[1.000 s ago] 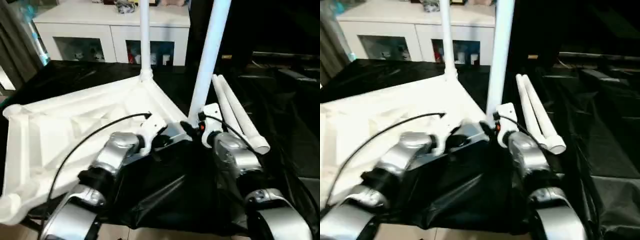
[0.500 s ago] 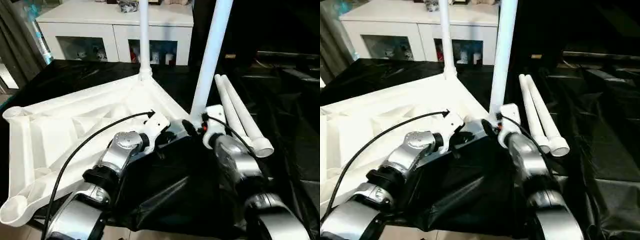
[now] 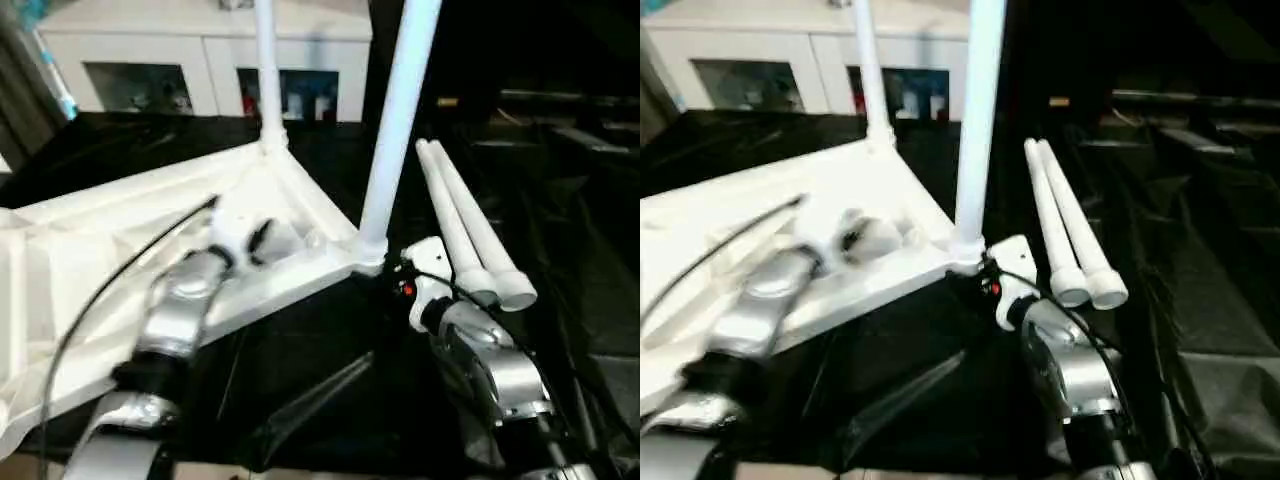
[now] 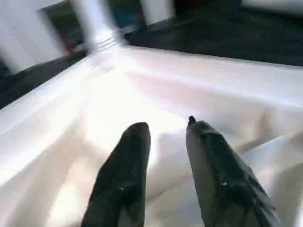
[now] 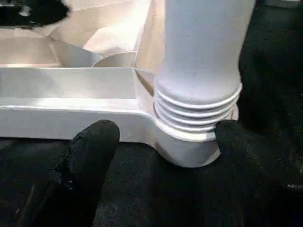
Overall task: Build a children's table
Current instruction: Rotate leg to tighten
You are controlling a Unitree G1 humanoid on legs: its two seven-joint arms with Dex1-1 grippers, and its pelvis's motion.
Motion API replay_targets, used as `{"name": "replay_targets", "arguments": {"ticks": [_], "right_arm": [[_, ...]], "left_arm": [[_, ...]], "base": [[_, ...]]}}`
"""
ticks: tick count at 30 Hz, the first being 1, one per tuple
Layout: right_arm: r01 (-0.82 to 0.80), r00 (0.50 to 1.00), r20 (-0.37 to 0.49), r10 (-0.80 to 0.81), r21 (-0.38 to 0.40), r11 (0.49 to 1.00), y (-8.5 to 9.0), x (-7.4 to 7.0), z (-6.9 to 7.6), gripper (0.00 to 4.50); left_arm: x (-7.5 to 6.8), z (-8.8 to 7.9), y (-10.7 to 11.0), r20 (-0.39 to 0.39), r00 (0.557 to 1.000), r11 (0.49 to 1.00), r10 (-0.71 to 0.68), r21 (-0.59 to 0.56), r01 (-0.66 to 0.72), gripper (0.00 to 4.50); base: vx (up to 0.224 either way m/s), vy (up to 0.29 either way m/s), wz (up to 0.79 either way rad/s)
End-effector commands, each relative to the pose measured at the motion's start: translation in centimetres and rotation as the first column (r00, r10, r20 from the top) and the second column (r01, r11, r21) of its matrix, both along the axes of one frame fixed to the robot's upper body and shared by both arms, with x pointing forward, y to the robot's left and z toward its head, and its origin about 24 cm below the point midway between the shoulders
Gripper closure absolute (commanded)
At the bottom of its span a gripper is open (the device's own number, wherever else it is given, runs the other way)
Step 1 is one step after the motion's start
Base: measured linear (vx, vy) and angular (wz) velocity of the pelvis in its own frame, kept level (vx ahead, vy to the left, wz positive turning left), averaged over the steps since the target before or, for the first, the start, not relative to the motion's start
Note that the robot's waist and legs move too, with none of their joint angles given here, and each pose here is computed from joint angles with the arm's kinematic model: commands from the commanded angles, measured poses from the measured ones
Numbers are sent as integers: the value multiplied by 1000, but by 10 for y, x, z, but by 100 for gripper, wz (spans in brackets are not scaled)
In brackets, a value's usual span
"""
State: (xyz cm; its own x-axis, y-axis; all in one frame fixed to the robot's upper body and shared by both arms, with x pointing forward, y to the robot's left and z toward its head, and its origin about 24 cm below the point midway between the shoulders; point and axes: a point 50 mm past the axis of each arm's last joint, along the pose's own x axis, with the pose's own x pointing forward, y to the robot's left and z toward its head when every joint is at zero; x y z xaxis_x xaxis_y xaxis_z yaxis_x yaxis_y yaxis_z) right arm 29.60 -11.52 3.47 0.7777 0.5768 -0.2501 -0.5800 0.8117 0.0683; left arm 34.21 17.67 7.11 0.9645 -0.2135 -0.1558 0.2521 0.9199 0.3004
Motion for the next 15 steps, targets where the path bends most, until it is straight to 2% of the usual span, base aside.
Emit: {"name": "replay_targets", "arguments": {"ticks": [1, 2, 3, 5, 8, 11, 12, 14, 15], "right_arm": [[-40, 998, -42, 40, -3, 999, 7, -8, -4, 82], [-40, 998, -42, 40, -3, 999, 7, -8, -4, 82], [-64, 997, -40, 64, -5, 998, 9, -9, -3, 82], [-87, 995, -39, 87, -5, 996, 12, -10, -2, 82], [-157, 985, -71, 155, -12, 988, 17, -16, -2, 82], [-162, 981, -110, 159, -23, 986, 19, -19, -7, 82], [-143, 981, -133, 138, -31, 989, 18, -19, -11, 82], [-103, 982, -165, 94, -48, 994, 18, -16, -16, 120], [-101, 982, -165, 92, -48, 994, 17, -16, -16, 120]], "left_arm": [[-8, 13, 29, 57, 988, 987, 146, 56, -149, 269], [-8, 13, 29, 57, 988, 987, 146, 56, -149, 258], [-16, 15, 46, 78, 971, 967, 226, 103, -233, 258], [-23, 16, 61, 99, 951, 942, 292, 143, -304, 235], [-43, 17, 100, 157, 861, 830, 483, 232, -508, 235], [-59, 10, 121, 113, 815, 770, 569, 276, -576, 235], [-65, 5, 128, 83, 803, 754, 590, 297, -585, 249], [-75, -3, 138, 18, 789, 742, 615, 326, -586, 269], [-75, -3, 138, 16, 788, 742, 615, 327, -586, 272]], "base": [[0, 0, 0], [0, 0, 0], [0, 0, 0], [0, 0, 0], [0, 0, 0], [0, 0, 0], [0, 0, 0], [0, 0, 0], [0, 0, 0]]}}
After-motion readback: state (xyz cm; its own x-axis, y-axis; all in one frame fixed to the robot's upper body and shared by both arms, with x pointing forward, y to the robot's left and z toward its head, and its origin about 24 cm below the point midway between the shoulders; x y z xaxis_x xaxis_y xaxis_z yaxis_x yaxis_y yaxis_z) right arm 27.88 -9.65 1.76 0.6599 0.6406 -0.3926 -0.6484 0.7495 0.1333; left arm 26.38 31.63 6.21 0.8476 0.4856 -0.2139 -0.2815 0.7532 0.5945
